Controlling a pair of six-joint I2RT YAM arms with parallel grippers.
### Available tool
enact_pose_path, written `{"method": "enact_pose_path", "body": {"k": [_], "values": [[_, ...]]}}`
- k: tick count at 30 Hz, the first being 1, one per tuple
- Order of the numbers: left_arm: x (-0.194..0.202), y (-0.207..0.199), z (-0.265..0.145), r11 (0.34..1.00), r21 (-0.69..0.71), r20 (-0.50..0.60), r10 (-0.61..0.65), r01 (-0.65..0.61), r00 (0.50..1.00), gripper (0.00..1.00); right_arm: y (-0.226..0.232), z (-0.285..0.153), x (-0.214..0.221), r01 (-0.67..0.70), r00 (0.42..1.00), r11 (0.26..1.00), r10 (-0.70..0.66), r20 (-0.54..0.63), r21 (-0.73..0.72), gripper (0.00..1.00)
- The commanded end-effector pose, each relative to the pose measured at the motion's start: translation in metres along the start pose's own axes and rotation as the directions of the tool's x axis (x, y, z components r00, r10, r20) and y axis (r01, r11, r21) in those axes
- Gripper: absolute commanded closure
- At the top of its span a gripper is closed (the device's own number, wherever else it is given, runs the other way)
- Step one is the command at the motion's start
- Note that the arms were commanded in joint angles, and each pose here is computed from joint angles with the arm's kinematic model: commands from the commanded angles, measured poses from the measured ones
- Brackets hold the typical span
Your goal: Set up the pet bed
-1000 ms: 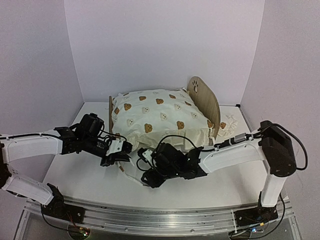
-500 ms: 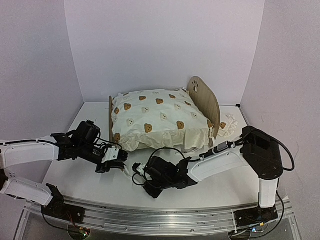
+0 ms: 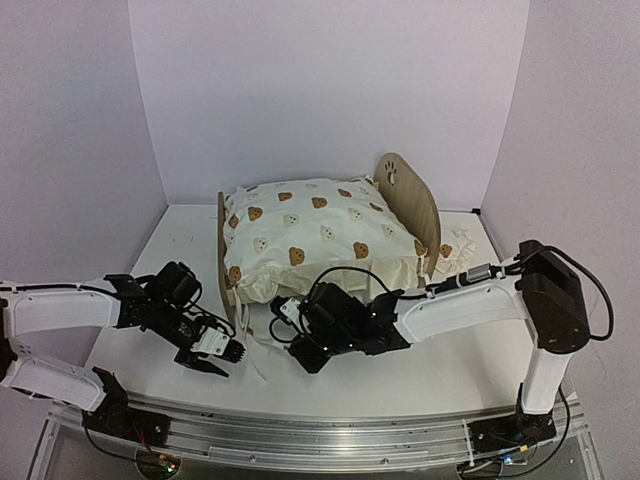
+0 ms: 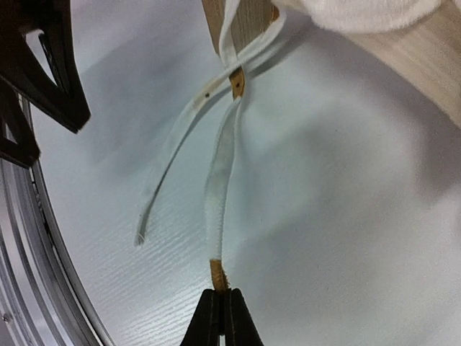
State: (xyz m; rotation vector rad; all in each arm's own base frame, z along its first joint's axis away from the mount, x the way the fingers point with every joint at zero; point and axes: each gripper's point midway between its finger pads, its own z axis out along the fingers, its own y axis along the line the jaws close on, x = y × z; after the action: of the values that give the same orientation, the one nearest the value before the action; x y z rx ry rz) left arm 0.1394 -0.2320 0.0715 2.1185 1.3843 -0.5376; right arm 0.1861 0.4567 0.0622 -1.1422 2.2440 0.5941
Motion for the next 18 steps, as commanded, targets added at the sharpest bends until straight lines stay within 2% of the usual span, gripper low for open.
{"method": "enact_pose_path", "body": {"k": [1, 3, 6, 8, 10, 12, 13, 15, 16, 18], "values": [[0.010, 0.032, -0.014, 0.974, -0.213, -0.086, 0.061, -0.079, 0.994, 0.49, 0.010, -0.016, -0.050, -0.018, 0.994, 0.999, 0.023, 0.105, -0.044, 1.00], [0.014, 0.062, -0.026, 0.918, -0.367, -0.153, 0.101, -0.152, 0.983, 0.50, 0.004, -0.017, -0.062, -0.065, 0.990, 0.997, 0.070, 0.126, -0.041, 1.00], [0.009, 0.095, -0.044, 0.819, -0.505, -0.229, 0.176, -0.271, 0.957, 0.53, 0.000, -0.019, -0.081, -0.122, 0.978, 0.991, 0.128, 0.164, -0.048, 1.00], [0.003, 0.106, -0.053, 0.783, -0.566, -0.218, 0.159, -0.257, 0.963, 0.55, 0.004, -0.016, -0.092, -0.132, 0.973, 0.989, 0.143, 0.181, -0.070, 1.00], [-0.005, 0.112, -0.061, 0.789, -0.607, -0.113, 0.031, -0.093, 0.993, 0.60, 0.005, -0.011, -0.098, -0.150, 0.968, 0.986, 0.162, 0.191, -0.079, 1.00], [-0.020, 0.109, -0.069, 0.808, -0.575, 0.043, -0.129, 0.130, 0.991, 0.65, 0.006, -0.006, -0.100, -0.163, 0.964, 0.983, 0.177, 0.197, -0.084, 1.00], [-0.028, 0.108, -0.074, 0.794, -0.551, 0.124, -0.225, 0.256, 0.966, 0.65, 0.006, -0.005, -0.102, -0.170, 0.961, 0.982, 0.184, 0.207, -0.086, 1.00], [-0.041, 0.115, -0.089, 0.711, -0.509, 0.276, -0.398, 0.485, 0.875, 0.63, 0.004, -0.007, -0.109, -0.189, 0.949, 0.978, 0.205, 0.240, -0.085, 1.00], [-0.046, 0.119, -0.096, 0.647, -0.474, 0.348, -0.486, 0.597, 0.802, 0.63, 0.001, -0.009, -0.110, -0.204, 0.943, 0.976, 0.217, 0.253, -0.076, 1.00], [-0.052, 0.125, -0.104, 0.481, -0.362, 0.466, -0.648, 0.798, 0.602, 0.63, -0.005, -0.014, -0.112, -0.237, 0.928, 0.970, 0.244, 0.280, -0.059, 1.00]]}}
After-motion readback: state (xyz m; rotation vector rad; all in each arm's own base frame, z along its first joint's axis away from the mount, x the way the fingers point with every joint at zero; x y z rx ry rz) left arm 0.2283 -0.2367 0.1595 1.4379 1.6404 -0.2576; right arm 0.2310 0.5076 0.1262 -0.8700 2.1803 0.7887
